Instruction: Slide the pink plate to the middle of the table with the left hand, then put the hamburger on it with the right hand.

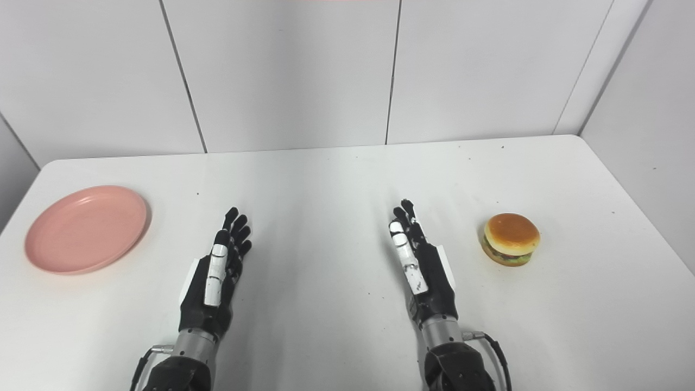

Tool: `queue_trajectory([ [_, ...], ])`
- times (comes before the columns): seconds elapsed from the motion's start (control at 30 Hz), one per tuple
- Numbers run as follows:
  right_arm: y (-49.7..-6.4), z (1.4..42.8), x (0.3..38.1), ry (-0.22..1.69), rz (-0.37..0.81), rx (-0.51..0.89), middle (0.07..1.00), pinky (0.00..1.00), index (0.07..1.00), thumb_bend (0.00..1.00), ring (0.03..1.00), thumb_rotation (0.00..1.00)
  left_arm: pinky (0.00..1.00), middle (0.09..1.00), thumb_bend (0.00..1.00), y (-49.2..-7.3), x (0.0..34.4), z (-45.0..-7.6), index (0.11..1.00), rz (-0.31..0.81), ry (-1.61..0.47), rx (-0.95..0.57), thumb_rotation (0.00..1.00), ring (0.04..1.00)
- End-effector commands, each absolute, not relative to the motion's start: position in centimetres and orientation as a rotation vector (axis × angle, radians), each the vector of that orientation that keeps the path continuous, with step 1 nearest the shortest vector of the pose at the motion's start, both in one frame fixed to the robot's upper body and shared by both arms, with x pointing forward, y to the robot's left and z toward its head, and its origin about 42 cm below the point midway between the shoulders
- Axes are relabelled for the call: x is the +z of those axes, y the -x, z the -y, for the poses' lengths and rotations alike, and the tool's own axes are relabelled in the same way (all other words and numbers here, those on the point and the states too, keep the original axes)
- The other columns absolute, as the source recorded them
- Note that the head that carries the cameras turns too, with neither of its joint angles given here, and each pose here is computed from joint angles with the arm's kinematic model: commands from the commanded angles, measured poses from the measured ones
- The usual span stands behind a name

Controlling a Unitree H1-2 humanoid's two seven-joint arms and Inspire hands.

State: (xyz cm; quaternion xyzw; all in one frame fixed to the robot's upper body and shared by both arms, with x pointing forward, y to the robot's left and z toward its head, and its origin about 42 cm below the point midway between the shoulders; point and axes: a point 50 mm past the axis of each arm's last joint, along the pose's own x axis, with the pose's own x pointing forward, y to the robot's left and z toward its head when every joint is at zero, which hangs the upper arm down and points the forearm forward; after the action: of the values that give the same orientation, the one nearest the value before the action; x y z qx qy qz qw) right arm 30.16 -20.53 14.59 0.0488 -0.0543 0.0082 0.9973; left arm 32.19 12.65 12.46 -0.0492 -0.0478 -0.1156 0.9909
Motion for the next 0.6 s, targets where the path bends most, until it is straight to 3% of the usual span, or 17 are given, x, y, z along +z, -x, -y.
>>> queue_trajectory([
  [0.0,-30.73,20.13,15.96,-0.106,0.187,0.034,0.959,1.00,0.977,0.57,0.967,0.82,1.00,1.000,0.72,-32.13,12.96,-12.42,1.000,0.117,0.087,-0.234,1.00,1.000],
  [0.57,-30.73,20.03,15.93,-0.106,0.184,0.030,0.959,1.00,0.977,0.57,0.962,0.82,1.00,1.000,0.75,-32.15,12.80,-12.63,1.000,0.113,0.080,-0.242,1.00,1.000],
])
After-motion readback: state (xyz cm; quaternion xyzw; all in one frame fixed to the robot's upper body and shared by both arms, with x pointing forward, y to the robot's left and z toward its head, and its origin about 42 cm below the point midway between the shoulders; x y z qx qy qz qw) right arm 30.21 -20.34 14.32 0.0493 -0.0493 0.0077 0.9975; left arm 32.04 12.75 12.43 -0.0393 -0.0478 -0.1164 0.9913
